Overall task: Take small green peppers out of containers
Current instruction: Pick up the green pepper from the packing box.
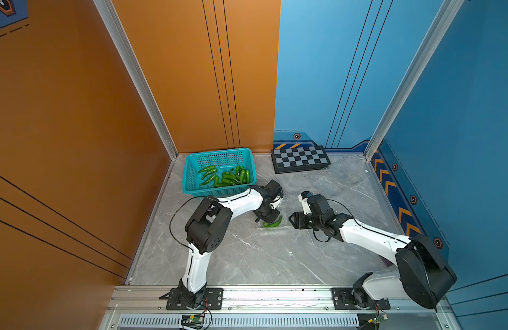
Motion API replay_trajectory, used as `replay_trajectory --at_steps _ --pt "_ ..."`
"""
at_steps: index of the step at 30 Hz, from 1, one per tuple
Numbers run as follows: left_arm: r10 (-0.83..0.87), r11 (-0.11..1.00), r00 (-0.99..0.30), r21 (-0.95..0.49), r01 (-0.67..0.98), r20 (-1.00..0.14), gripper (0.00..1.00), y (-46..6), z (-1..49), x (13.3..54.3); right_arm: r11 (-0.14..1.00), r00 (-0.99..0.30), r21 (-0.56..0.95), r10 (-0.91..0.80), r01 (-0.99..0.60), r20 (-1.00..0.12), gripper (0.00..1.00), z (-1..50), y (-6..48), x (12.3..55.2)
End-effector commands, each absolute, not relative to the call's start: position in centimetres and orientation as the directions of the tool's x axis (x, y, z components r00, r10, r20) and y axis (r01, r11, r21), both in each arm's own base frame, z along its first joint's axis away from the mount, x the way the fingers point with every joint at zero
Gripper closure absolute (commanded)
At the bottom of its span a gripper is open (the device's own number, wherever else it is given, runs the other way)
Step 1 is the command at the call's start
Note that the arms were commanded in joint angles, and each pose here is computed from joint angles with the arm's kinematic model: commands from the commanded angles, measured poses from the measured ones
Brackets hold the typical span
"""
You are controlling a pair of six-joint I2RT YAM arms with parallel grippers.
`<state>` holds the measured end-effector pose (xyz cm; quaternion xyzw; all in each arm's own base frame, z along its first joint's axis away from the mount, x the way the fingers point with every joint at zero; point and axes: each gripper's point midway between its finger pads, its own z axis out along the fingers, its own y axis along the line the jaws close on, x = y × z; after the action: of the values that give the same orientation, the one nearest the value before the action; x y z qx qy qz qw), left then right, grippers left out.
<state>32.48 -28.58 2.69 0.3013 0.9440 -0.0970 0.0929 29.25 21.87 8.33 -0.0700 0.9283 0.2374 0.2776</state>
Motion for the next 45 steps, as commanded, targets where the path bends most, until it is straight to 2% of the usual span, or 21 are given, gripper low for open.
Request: replay_trajectory --at_steps 1,10,28,39,45 --pt "0.526 0.803 -0.818 -0.179 0.568 -0.235 0.97 -28.1 3.9 32.1 0.895 -0.824 0.376 0.017 -0.239 -0.566 0.42 8.5 21.3 29.8" --pt "0.502 0.793 -0.805 -0.205 0.574 -0.315 0.98 -28.4 7.5 32.5 0.905 -0.791 0.383 0.093 -0.186 -0.605 0.39 10.5 19.6 30.4" --pt "0.442 0.785 -0.789 -0.242 0.571 -0.428 0.99 -27.6 12.8 33.2 0.902 -0.778 0.392 0.111 -0.182 -0.618 0.39 11.2 19.2 30.7" --pt "0.317 0.816 -0.775 -0.258 0.516 -0.547 0.98 -24.8 18.4 36.9 0.898 -0.771 0.397 0.115 -0.189 -0.627 0.39 11.8 19.5 31.1" --pt "0.254 0.858 -0.727 -0.198 0.474 -0.638 0.97 -22.0 22.5 39.9 0.896 -0.773 0.400 0.111 -0.194 -0.624 0.39 11.8 19.6 31.1"
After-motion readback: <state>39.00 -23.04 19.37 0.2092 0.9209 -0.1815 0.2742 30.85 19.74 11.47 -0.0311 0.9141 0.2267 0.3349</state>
